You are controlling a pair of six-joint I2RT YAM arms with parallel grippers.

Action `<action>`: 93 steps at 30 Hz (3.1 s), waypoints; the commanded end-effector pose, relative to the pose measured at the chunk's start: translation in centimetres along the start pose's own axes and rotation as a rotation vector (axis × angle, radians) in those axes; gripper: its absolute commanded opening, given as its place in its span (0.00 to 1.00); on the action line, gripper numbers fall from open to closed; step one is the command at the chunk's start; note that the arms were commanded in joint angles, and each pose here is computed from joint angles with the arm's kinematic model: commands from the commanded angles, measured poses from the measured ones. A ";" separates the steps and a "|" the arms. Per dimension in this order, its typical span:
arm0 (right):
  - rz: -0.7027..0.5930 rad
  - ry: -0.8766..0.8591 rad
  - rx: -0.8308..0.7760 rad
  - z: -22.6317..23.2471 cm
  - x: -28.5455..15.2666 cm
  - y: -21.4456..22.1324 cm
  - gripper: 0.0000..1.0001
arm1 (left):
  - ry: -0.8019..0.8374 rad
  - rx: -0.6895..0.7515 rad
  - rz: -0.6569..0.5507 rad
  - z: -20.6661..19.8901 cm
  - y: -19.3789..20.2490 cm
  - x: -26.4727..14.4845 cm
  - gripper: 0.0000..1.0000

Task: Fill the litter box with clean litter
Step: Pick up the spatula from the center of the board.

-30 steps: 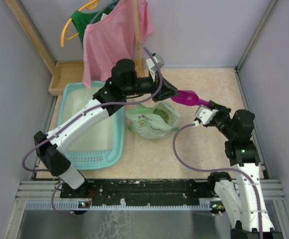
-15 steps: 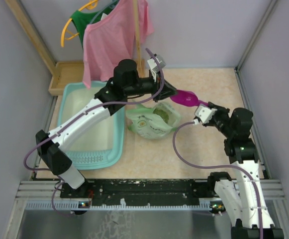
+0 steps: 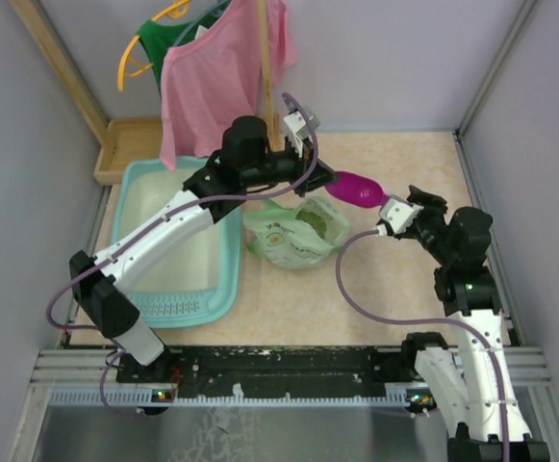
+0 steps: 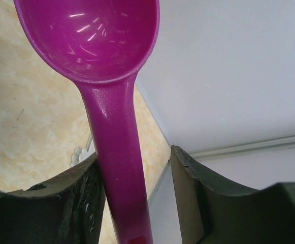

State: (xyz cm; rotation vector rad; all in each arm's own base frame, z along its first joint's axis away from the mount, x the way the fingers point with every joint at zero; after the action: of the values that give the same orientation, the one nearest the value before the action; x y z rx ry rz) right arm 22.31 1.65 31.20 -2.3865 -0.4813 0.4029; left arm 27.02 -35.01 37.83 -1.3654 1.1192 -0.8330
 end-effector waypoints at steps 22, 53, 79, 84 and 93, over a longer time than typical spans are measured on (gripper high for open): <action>0.181 0.271 0.446 -7.5 1.0 -2.2 0.61 | -0.187 -0.182 -0.161 8.2 -1.7 -4.1 0.00; -0.131 -0.957 1.438 -9.0 3.5 -5.1 0.66 | 0.054 -0.375 -0.272 8.6 -1.9 -9.3 0.00; -0.123 -1.072 1.449 -5.9 5.5 -6.7 0.45 | 0.075 -0.377 -0.256 7.7 -1.8 -7.1 0.00; -0.115 -1.086 1.457 -5.5 5.5 -6.7 0.40 | 0.067 -0.372 -0.258 7.7 -1.8 -7.2 0.00; -0.132 -1.063 1.489 -5.0 5.3 -6.8 0.35 | 0.039 -0.360 -0.278 7.3 -1.8 -7.4 0.00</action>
State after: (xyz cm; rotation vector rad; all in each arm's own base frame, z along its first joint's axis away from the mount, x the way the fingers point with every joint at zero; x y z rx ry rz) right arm 28.53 5.76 37.96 -0.5128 -0.4322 1.3494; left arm 32.54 -25.96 38.02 -1.8508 1.2358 -0.8271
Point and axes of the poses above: each gripper's point midway between its finger pads, its own x axis out along the fingers, its own z axis along the line the jaws close on, y = z × x, the point moved 7 cm from there along -x, back along the fingers, and after that the axes turned 6 degrees about x, right-handed, at the moved point
